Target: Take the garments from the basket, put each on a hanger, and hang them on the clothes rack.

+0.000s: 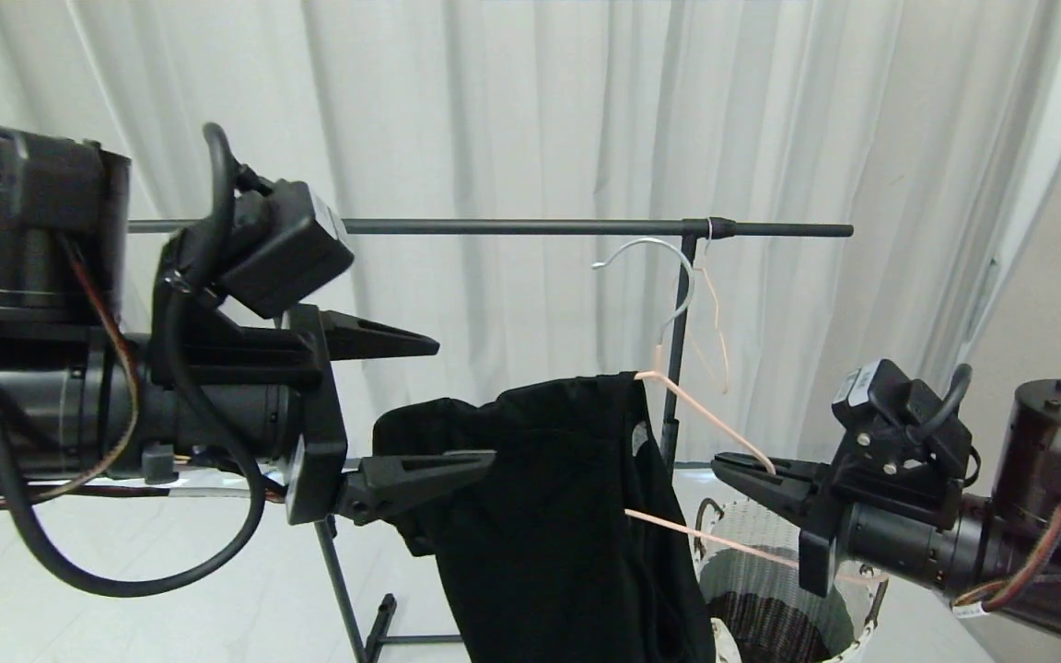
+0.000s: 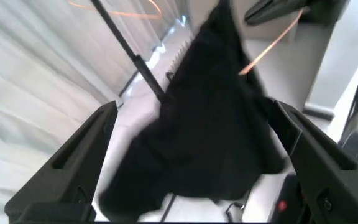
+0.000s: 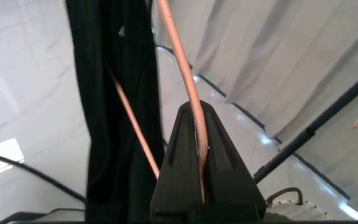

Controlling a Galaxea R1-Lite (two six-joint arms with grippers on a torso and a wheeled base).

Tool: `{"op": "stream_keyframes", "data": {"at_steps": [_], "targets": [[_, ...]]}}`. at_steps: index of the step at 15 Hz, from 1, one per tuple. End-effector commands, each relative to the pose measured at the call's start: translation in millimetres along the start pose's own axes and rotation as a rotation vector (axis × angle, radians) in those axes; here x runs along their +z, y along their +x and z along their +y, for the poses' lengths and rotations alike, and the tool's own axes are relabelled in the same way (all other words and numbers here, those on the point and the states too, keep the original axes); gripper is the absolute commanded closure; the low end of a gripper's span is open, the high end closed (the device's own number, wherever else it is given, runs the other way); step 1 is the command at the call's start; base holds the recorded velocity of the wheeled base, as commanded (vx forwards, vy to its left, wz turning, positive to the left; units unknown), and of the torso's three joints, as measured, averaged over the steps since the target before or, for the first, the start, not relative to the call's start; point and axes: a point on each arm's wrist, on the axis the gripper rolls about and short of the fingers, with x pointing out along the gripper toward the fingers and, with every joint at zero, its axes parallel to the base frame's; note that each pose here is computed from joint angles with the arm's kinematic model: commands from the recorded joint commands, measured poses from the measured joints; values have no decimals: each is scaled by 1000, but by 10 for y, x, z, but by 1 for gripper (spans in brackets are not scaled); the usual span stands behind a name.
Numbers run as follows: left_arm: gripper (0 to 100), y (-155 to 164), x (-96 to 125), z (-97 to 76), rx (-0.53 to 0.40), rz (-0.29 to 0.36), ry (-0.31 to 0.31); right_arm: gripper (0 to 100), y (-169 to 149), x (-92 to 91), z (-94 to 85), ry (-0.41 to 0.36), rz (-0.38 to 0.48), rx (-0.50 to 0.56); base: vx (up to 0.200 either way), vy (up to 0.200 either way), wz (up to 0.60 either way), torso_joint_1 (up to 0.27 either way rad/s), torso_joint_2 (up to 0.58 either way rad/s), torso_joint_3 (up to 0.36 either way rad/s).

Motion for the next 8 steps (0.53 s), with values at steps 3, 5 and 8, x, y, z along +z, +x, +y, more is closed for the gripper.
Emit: {"op": "stream_keyframes", "data": {"at_steps": [3, 5, 8], "targets": [[0, 355, -228, -19, -151, 52, 18, 100, -148, -18, 200, -37, -10, 72, 0, 0, 0, 0, 0, 0], [0, 434, -342, -48, -185, 84, 42, 100, -164, -13, 268, -47, -15, 102, 0, 0, 0, 0, 0, 0], [0, 492, -379, -75, -222, 90, 36, 100, -152, 9, 344, -58, -24, 134, 0, 0, 0, 0, 0, 0]]}}
